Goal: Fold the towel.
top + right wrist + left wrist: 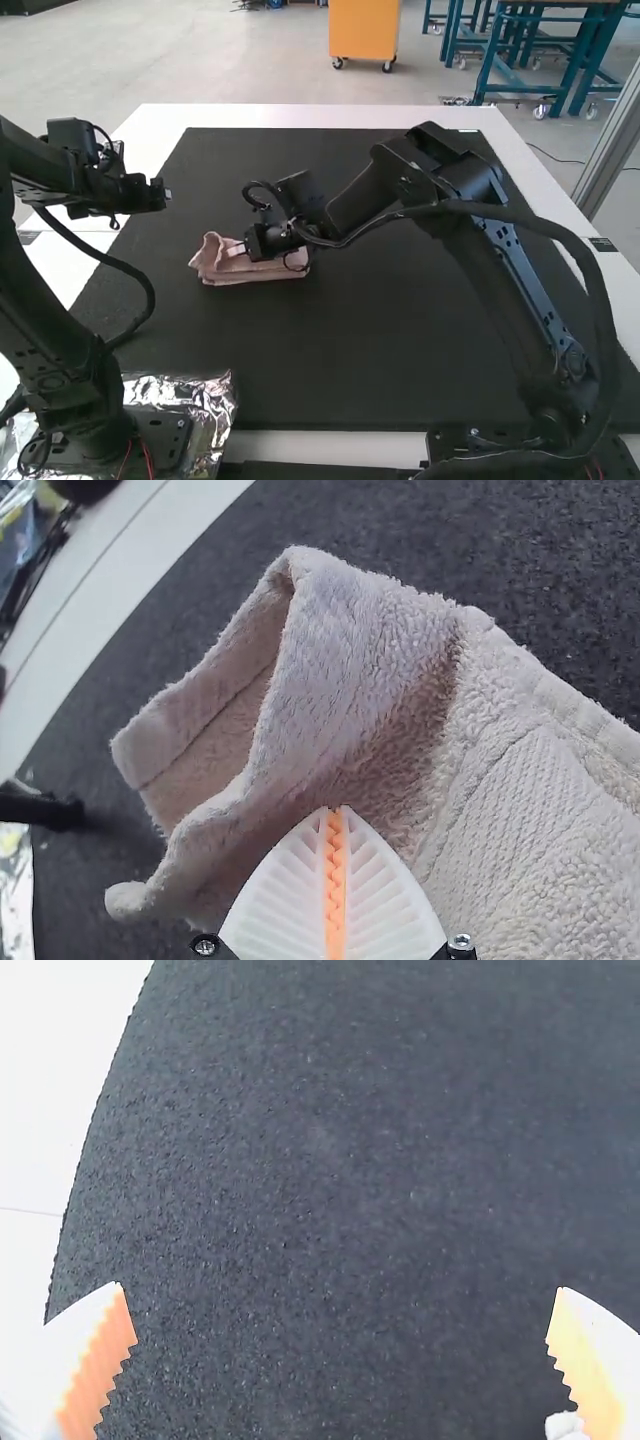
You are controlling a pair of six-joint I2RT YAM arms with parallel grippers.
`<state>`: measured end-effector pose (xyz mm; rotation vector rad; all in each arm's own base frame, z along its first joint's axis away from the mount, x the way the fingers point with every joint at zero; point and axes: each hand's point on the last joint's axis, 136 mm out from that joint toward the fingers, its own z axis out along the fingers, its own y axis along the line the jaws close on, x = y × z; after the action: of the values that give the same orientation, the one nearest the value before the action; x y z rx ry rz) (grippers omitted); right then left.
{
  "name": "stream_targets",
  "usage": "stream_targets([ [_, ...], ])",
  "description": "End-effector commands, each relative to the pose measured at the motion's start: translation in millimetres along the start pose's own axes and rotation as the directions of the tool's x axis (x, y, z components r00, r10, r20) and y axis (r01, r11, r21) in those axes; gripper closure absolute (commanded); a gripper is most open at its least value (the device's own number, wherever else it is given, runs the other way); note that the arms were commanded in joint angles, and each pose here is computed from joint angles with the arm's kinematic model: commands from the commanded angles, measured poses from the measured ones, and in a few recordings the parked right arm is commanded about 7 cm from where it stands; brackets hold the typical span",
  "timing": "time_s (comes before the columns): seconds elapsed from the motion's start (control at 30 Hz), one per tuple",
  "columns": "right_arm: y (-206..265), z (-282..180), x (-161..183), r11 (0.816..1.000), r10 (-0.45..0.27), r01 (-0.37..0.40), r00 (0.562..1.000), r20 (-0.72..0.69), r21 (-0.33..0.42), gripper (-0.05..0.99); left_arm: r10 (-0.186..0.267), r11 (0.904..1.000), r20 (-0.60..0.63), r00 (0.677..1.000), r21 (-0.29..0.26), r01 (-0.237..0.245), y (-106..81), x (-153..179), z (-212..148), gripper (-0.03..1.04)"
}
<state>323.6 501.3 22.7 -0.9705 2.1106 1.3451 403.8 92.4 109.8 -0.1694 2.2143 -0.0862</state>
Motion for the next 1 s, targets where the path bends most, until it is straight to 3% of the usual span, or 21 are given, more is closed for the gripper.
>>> stream_targets([
  [0.0,21.2,9.1,-10.5,0.997,-0.032,0.033,0.999,0.012,-0.063,0.96,-0.005,0.9998,0.023,1.0,0.018,0.005,-4.5,-3.6,-5.2,0.04],
  [0.63,0.2,35.6,3.9,0.997,-0.028,0.028,1.0,-0.002,-0.067,0.96,-0.012,0.9996,0.026,1.0,0.026,0.012,-5.8,-4.0,-5.2,0.04],
  [0.83,5.0,15.1,-29.9,0.998,-0.023,0.026,0.998,0.052,-0.06,0.96,-0.011,0.9994,0.045,0.999,0.033,0.009,-7.8,-14.2,-8.1,0.04],
  [0.97,6.7,-12.8,-59.6,0.999,-0.013,0.015,0.997,0.081,-0.035,0.95,-0.013,0.9982,0.055,0.998,0.059,0.01,-21.8,-26.4,-11.2,0.04],
])
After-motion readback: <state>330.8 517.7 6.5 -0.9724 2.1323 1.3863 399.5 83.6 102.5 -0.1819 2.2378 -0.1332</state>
